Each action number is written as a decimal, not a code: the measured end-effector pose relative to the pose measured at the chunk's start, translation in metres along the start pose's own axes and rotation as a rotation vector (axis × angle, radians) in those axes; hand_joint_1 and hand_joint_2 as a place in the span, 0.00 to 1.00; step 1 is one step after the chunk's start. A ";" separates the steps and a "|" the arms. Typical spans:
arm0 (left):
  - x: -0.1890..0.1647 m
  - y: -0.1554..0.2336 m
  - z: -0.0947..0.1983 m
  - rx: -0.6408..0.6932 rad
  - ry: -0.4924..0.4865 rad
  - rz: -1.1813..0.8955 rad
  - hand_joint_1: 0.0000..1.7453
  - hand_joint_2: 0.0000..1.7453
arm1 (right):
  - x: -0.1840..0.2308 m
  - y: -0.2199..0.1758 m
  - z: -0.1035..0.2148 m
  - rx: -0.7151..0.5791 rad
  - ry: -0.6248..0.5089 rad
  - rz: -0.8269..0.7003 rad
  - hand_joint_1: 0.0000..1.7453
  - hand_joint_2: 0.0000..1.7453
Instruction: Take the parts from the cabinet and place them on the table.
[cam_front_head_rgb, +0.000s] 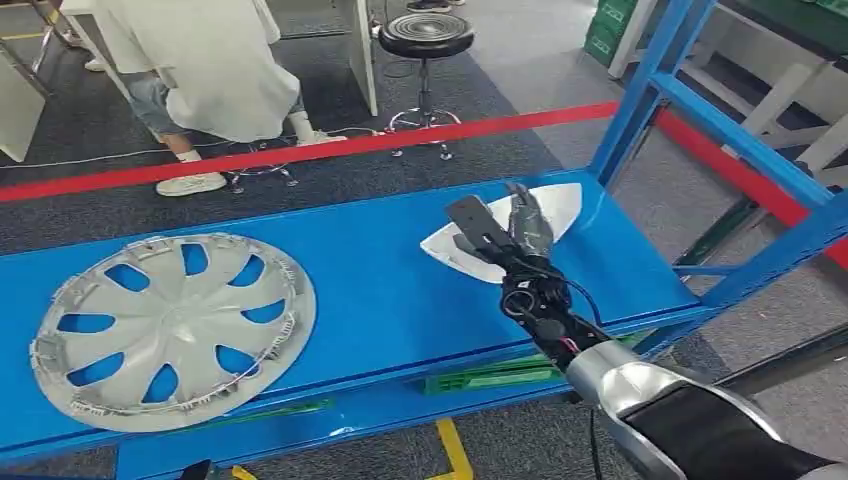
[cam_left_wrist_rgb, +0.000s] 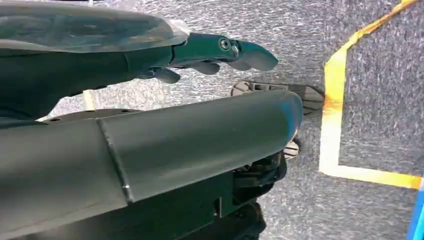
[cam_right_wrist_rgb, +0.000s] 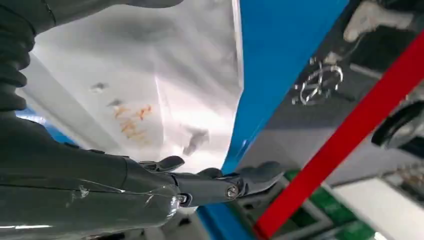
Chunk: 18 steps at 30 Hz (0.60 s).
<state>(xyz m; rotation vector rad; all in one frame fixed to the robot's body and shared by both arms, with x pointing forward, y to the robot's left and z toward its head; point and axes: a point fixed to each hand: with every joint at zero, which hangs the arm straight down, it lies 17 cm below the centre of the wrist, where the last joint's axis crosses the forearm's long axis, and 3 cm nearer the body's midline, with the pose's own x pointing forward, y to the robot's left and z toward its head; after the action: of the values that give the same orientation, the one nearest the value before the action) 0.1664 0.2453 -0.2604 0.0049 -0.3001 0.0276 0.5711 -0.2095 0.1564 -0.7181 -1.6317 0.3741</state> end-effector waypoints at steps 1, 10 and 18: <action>0.001 0.000 0.000 -0.002 -0.001 -0.006 0.00 0.00 | 0.001 0.001 -0.001 0.010 -0.004 -0.001 0.00 1.00; 0.002 -0.002 0.000 -0.009 0.004 -0.029 0.00 0.00 | 0.023 0.008 -0.012 0.057 -0.055 0.017 0.00 1.00; 0.001 0.000 0.000 -0.001 0.006 -0.029 0.00 0.00 | 0.031 0.021 -0.011 0.114 -0.081 0.010 0.00 1.00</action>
<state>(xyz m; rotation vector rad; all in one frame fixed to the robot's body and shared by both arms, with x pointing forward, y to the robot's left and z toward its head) 0.1675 0.2456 -0.2601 0.0078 -0.2942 -0.0010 0.5851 -0.1752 0.1697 -0.6328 -1.6685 0.5051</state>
